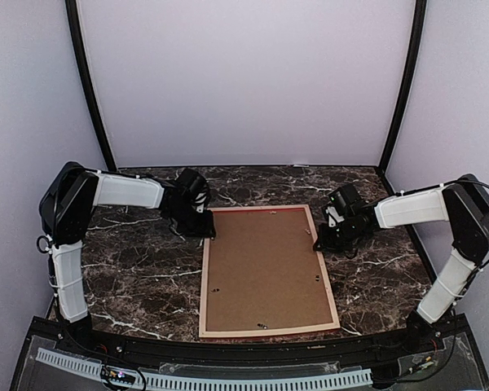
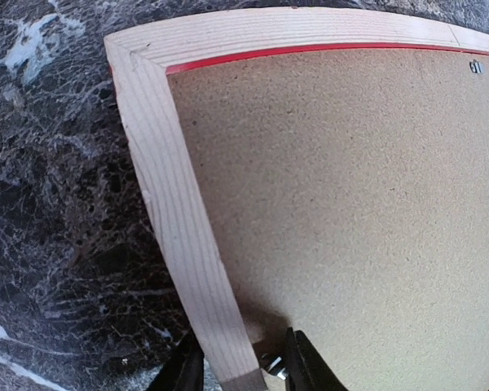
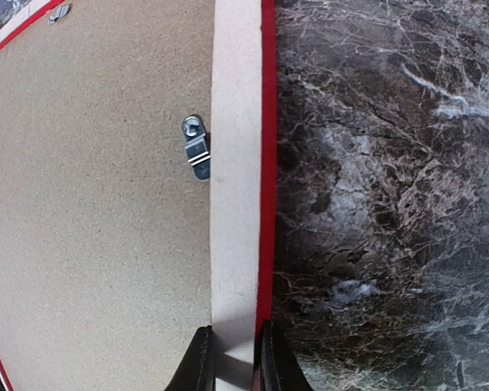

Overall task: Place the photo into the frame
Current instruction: Press the fastener onto the backboard.

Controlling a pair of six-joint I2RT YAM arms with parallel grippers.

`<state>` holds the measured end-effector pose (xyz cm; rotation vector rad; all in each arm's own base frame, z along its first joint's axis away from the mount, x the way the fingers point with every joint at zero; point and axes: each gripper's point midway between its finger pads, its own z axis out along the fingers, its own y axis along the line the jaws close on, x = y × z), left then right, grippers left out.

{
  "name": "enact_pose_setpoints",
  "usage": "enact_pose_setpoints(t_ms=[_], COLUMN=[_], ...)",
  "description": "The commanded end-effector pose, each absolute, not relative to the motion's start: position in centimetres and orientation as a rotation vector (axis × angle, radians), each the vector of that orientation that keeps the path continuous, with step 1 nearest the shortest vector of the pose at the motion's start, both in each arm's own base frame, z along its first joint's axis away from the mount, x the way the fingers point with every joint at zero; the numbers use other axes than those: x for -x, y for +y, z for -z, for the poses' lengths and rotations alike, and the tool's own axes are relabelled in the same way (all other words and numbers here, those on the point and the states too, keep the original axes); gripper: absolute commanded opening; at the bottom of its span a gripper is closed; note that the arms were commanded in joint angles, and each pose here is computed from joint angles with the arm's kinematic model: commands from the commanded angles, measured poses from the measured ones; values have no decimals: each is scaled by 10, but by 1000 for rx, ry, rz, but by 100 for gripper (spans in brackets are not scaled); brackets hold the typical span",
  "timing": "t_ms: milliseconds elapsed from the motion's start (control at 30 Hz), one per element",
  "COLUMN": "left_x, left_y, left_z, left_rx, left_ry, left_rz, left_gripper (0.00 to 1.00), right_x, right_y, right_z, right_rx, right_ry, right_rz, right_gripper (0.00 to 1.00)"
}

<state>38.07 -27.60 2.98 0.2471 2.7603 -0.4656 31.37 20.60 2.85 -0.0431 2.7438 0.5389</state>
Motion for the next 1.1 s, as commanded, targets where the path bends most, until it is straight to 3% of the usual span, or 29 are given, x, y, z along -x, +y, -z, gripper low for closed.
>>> enact_pose_setpoints(t_ms=[0,467,833,1067], left_x=[-373,-363,-366,-364], left_y=[-270,-259,-246,-244], left_z=[-34,-17,-13,-5], left_rx=[-211,-96,6,98], left_ry=[2767,2794,2748,2752], left_rz=[483,466,421,526], left_gripper=[34,44,39,38], right_x=[-297,-294,-288,-287], right_y=[218,224,227,228], right_z=[-18,-21,-17,-15], right_rx=[29,30,29,32], right_ry=[2796,2779,2789,2793], right_rz=[-636,-658,-666,-667], right_gripper=[6,5,4,4])
